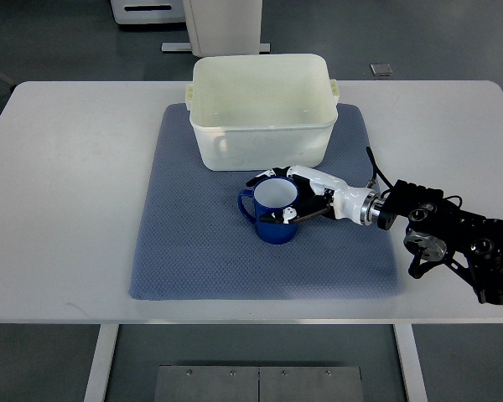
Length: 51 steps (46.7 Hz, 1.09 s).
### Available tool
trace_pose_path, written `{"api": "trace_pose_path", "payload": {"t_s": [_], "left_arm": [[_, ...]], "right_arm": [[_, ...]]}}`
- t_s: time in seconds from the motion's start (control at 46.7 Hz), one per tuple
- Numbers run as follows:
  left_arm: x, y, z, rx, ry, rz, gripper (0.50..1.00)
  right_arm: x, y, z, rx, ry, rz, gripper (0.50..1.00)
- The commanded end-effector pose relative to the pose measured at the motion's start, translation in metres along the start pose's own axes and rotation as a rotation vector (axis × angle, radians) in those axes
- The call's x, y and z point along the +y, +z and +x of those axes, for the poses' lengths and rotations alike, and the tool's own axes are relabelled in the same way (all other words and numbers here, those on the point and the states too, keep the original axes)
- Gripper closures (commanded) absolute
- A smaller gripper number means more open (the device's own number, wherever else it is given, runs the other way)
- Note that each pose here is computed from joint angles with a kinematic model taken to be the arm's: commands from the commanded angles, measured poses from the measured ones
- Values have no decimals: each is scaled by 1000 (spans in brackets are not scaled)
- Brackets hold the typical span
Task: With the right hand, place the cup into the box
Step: 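Lower the right hand around the blue mug's side and close fingers, then lift the gripped mug with the right hand above the cream box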
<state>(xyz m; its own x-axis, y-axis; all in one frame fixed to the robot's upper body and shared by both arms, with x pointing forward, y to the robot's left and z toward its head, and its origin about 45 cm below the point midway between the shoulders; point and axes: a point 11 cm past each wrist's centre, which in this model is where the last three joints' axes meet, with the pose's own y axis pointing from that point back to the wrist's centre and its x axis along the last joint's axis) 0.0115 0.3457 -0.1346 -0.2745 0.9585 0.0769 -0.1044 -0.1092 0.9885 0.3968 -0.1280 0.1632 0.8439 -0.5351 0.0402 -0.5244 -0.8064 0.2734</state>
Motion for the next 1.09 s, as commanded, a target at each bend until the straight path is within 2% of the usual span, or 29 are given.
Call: {"api": "trace_pose_path", "payload": {"t_s": [0.0,0.235,0.685,0.942,1.07], "left_arm": [[0,1,0,1,-2,-2,500],[0,1,0,1,0,-2,500],[0,1,0,-1,0,-2,500],[0,1,0,-1,0,-2,500],[0,0,0,-1,0,0,500]], "right_arm": [[-6,2,0,5,29,-3,1000],[-3,-12,10,29,50,25,1000],[38,-103,53,162,41,143,1000],[44,-158,70,194,61,208,1000],[43,-175,75,206,82,221,1000]]}}
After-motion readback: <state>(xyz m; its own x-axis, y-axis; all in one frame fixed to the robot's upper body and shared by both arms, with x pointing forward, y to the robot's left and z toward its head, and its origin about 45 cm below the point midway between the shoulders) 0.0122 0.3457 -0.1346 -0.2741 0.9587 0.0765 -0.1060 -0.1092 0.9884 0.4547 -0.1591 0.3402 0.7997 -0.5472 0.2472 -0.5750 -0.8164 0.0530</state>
